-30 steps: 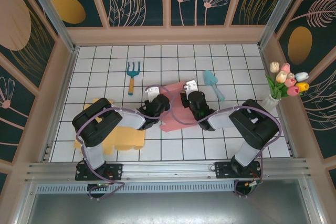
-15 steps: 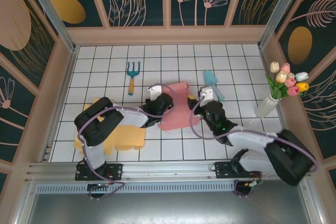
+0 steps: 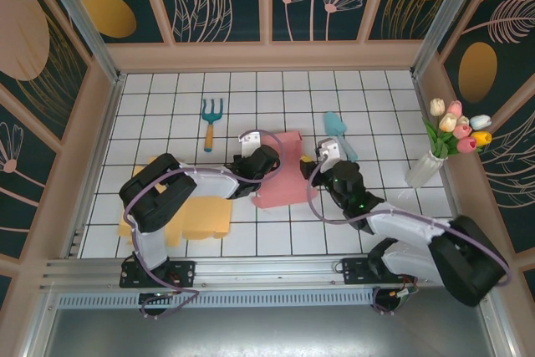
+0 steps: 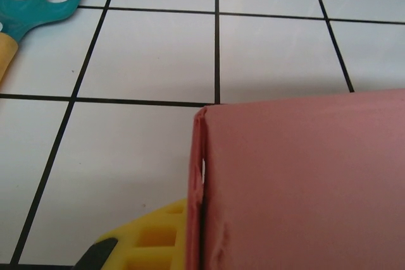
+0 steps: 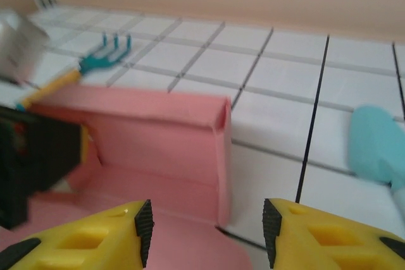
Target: Fold the paper box
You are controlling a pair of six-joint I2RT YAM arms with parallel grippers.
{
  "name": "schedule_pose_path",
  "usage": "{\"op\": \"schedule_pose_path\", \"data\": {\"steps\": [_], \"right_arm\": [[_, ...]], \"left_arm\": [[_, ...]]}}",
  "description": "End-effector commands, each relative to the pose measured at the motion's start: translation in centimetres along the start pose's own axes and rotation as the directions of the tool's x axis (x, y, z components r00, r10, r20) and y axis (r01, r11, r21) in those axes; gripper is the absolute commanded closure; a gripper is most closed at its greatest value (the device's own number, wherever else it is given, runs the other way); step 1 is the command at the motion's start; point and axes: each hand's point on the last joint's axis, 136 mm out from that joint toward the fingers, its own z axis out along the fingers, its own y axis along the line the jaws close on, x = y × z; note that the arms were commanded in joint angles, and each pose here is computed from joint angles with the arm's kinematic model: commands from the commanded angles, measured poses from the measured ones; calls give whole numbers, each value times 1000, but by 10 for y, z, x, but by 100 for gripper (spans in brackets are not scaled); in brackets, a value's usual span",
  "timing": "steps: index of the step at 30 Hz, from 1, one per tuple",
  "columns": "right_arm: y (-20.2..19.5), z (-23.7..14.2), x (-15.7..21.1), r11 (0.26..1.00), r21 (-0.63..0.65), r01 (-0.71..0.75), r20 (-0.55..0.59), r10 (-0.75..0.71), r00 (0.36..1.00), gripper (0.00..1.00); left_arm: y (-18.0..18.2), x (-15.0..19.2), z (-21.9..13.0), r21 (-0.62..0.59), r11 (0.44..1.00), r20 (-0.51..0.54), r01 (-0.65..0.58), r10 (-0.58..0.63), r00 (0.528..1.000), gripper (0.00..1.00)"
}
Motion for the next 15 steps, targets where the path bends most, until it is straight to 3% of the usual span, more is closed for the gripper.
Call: {"op": "schedule_pose_path", "data": {"steps": [1,11,15], "right_arm": [[-1,16,-6,1000,-20,-3,23,4,1000,49],[-3,58,12,1000,-16,6,2,-6,1000,54],[-12,73,17,998,55,10,-15,-9,1000,56]], "left_arm": [[-1,8,4,-13,1000,-34,-27,27,999,92],[-10,17,5,41,999,-70,-29,32,997,92],[-11,21,6,52,998,-84,-31,35,996,92]]}}
